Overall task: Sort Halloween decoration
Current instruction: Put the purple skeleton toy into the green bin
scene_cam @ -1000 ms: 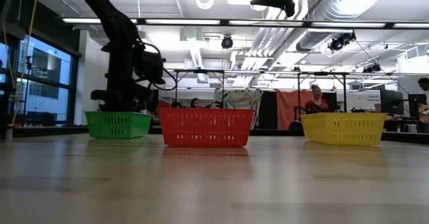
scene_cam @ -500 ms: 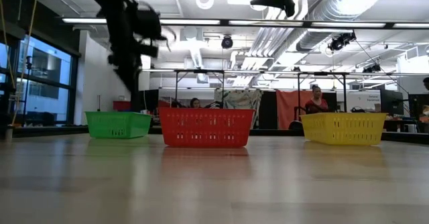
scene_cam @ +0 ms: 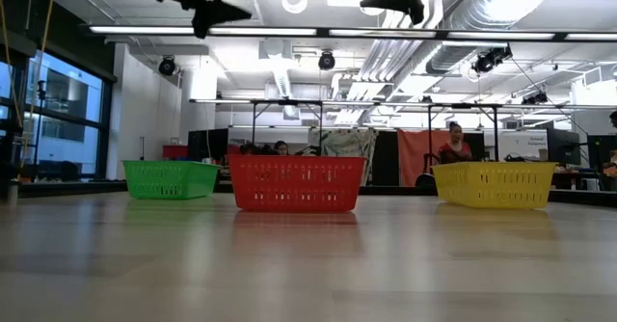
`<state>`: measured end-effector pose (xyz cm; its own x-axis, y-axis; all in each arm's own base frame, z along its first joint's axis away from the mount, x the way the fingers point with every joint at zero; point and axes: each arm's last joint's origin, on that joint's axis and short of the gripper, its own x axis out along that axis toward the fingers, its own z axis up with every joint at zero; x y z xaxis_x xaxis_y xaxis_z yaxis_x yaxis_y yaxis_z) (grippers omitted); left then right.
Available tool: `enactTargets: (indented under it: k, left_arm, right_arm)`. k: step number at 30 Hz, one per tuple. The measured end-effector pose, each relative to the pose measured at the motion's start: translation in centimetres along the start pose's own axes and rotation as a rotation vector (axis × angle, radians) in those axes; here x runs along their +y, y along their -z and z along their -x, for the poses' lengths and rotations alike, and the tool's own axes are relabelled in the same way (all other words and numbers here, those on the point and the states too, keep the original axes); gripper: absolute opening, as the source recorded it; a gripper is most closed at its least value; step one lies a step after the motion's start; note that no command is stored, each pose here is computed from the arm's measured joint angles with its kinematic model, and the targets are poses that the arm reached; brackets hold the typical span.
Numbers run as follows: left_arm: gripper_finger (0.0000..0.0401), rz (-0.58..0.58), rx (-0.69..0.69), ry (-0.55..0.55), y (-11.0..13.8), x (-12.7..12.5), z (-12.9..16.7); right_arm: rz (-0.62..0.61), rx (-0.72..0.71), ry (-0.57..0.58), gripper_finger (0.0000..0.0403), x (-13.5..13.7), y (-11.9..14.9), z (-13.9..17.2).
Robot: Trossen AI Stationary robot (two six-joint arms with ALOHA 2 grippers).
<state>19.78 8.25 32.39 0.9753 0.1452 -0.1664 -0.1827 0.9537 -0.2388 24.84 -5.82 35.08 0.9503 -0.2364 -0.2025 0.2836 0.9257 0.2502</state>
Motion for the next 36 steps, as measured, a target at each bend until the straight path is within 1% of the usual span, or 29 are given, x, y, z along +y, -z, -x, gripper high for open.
enactTargets:
  k: [3,6,8,20,26,29,32,34,36]
  left_arm:
    - [0.0197,0.014,-0.069,0.043,1.8,-1.5,-0.2]
    - [0.0197,-0.003,-0.086,0.054,3.3,-2.5,-0.6]
    - [0.0197,-0.006,-0.09,0.049,3.7,-2.8,-0.9]
    - [0.0197,-0.008,-0.071,0.051,4.0,-3.1,-1.6]
    - [0.0197,-0.103,-0.074,0.045,4.0,-3.0,-1.6]
    - [0.0197,-0.128,-0.077,0.029,4.0,-3.0,-1.6]
    - [0.0197,-0.128,-0.09,0.022,3.9,-3.0,-1.6]
    - [0.0197,-0.115,-0.108,0.024,3.7,-3.0,-1.6]
    - [0.0197,-0.114,-0.125,0.026,3.6,-3.1,-1.6]
  right_arm:
    - [0.0,0.0,0.0,0.0229,0.0,0.0,0.0]
    - [0.01,0.0,0.0,0.0229,0.0,0.0,0.0]
    - [0.022,0.0,0.0,0.0229,0.0,0.0,0.0]
    - [0.035,0.0,0.0,0.0229,0.0,0.0,0.0]
    - [0.034,0.0,0.0,0.0229,0.0,0.0,0.0]
    - [-0.005,0.0,0.0,0.0229,0.0,0.0,0.0]
    - [-0.07,0.019,0.013,0.0229,-0.2,0.2,0.0]
    - [-0.115,0.053,0.038,0.0229,-0.6,0.5,0.0]
    - [-0.168,0.102,0.09,0.0229,-1.1,1.0,0.1]
